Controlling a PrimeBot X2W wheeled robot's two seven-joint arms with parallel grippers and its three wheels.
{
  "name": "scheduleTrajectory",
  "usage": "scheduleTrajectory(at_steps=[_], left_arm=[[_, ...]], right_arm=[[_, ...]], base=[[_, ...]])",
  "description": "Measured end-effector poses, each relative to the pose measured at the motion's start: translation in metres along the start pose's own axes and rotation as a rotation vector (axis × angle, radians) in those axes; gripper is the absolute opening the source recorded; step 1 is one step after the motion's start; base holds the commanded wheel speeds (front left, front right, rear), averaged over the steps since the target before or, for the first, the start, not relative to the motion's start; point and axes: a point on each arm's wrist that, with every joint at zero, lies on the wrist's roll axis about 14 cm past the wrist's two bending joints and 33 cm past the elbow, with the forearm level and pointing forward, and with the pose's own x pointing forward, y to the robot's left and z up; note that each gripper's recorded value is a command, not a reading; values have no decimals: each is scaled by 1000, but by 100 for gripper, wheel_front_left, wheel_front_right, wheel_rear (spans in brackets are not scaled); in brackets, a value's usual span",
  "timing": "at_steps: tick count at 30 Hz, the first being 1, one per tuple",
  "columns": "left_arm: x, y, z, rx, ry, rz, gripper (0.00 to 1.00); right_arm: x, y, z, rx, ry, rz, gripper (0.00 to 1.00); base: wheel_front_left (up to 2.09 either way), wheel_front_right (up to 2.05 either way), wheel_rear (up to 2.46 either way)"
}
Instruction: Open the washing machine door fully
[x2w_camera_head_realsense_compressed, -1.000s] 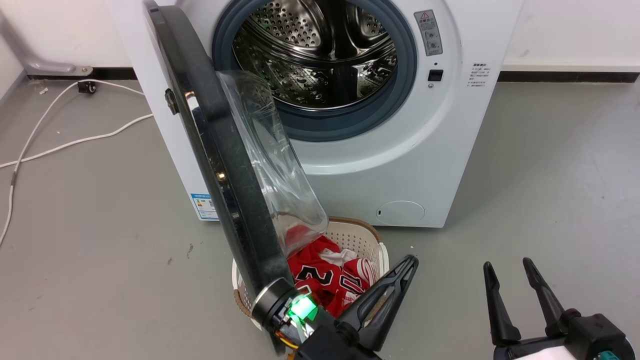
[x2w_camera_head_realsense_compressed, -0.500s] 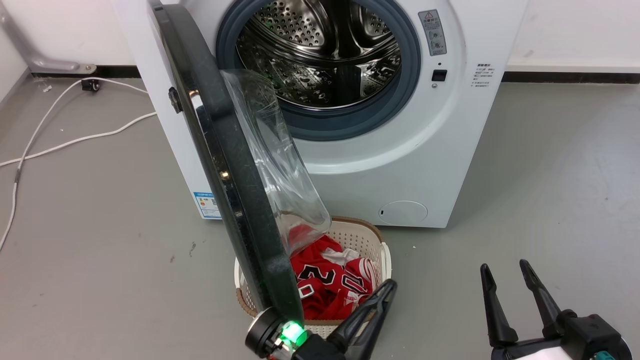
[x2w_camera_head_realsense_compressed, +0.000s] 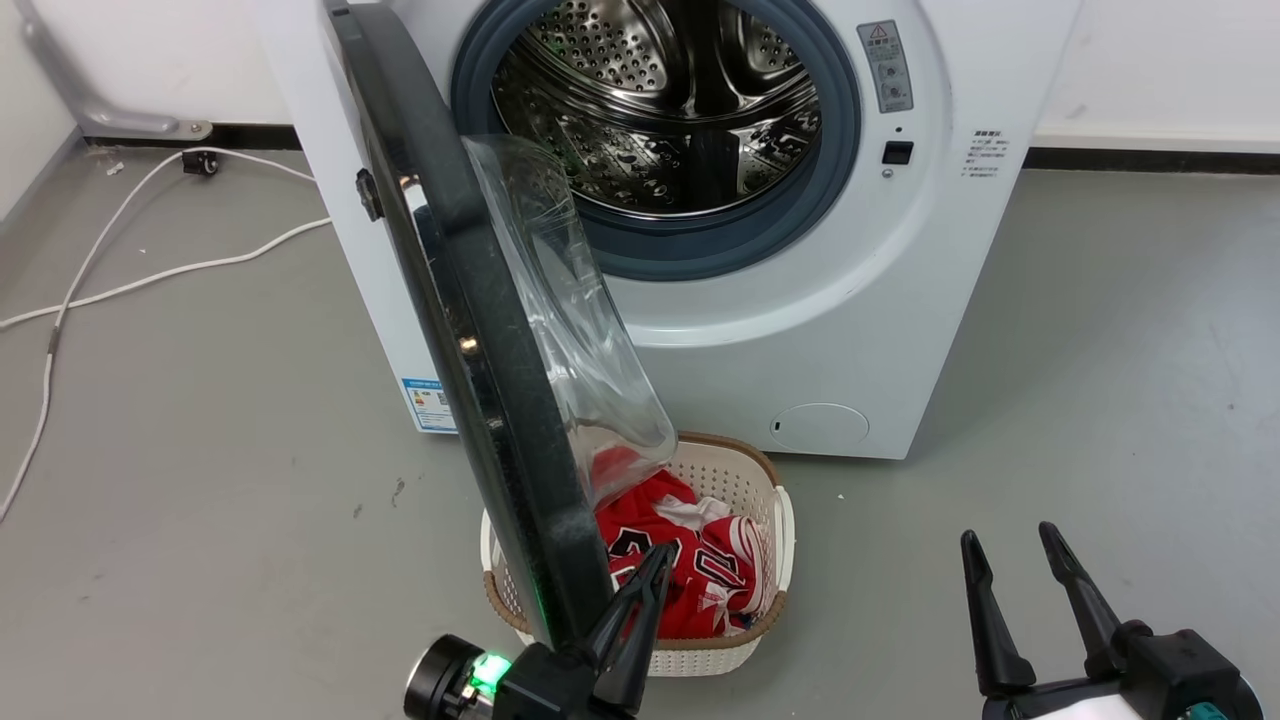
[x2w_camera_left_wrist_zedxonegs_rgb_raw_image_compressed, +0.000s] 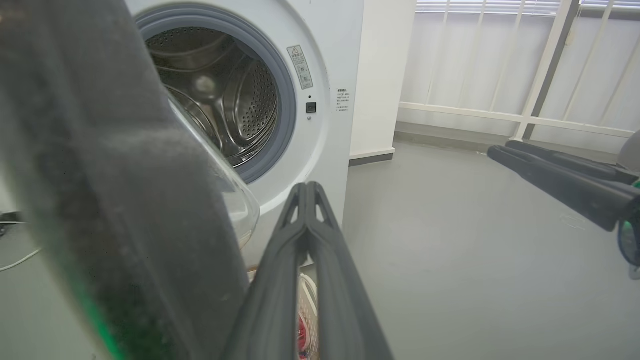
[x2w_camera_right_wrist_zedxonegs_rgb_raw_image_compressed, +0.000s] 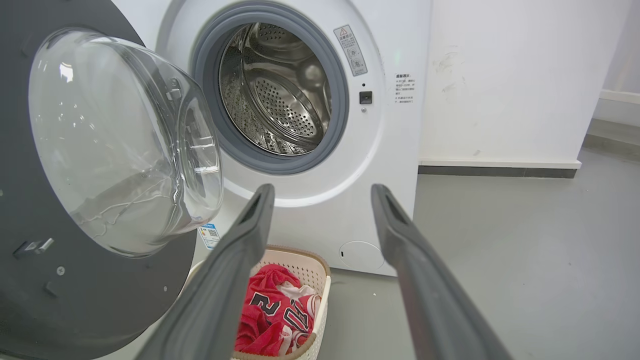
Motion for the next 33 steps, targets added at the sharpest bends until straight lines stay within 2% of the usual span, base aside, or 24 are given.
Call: scheduleTrajectory(at_steps=[15, 33], left_arm=[[-21, 43, -1, 13, 7, 163, 0], [-72, 118, 7, 69, 11, 464, 0]], right_arm=[[13, 25, -6, 16, 17, 83, 100], [34, 70, -28, 39, 75, 234, 100]], base=[[0, 0, 0], [0, 0, 0]])
